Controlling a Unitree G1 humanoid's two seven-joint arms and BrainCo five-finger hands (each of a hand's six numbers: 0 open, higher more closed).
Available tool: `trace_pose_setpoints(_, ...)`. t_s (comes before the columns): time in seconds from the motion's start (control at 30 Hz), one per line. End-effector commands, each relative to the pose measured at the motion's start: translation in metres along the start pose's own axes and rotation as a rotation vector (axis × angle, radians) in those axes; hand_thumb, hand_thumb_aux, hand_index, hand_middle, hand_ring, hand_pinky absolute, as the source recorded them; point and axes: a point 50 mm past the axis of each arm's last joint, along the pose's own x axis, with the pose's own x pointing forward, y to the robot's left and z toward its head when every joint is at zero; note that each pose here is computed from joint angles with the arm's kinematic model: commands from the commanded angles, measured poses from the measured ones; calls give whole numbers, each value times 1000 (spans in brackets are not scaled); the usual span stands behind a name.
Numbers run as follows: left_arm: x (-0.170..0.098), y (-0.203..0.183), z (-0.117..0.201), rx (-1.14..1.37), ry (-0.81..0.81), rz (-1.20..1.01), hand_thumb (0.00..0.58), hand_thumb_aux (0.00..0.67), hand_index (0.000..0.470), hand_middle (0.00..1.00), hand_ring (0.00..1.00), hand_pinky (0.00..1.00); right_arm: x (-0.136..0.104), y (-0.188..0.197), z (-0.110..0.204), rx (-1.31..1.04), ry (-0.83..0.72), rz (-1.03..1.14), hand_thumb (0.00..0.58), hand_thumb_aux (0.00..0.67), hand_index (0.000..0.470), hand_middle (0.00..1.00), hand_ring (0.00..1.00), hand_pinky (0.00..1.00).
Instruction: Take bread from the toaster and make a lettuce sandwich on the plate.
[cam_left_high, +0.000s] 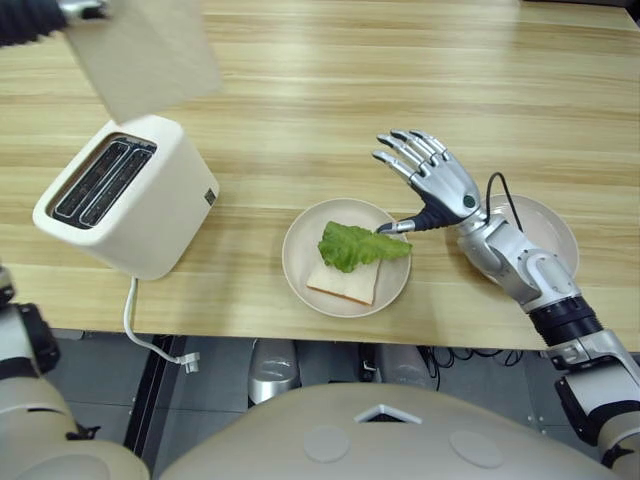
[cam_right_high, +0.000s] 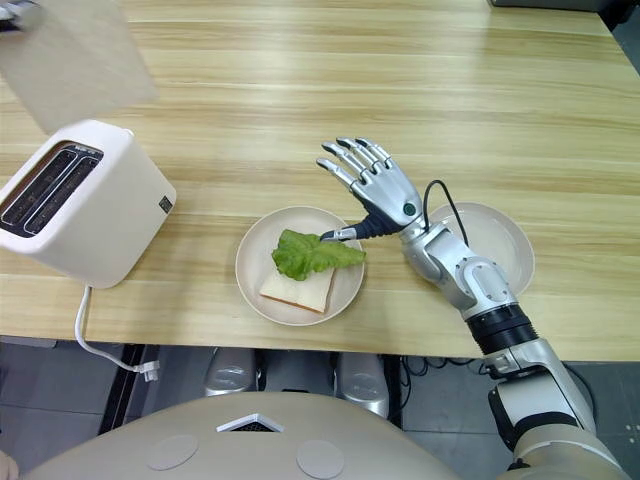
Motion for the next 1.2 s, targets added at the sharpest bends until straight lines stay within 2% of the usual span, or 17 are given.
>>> trace_pose_setpoints(0.03,18,-49,7,-168,-74,-185,580,670,460,1000,1000,1000,-4,-6,-14,-10,44,8,0,0,0,0,0,0)
trace_pose_setpoints(0.23,41,-142,-1,-447,-133,-420,580,670,460,1000,1000,1000,-14,-16,-40,17,157,-10,0,0,0,0,0,0)
trace_pose_setpoints(0.47,62,-215,-10,-557,-113,-547,580,670,460,1000,1000,1000,-21,-34,-52,56,212,-62,0,0,0,0,0,0)
trace_pose_setpoints(0.67,73,-245,-32,-547,-65,-537,580,670,460,1000,1000,1000,-21,-38,-44,49,159,-51,0,0,0,0,0,0)
trace_pose_setpoints(0.93,72,-282,-66,-507,66,-572,580,670,460,1000,1000,1000,-18,-54,-27,32,63,-76,0,0,0,0,0,0)
trace_pose_setpoints(1.2,68,-309,-77,-471,128,-630,580,670,460,1000,1000,1000,-14,-64,-16,18,0,-85,0,0,0,0,0,0)
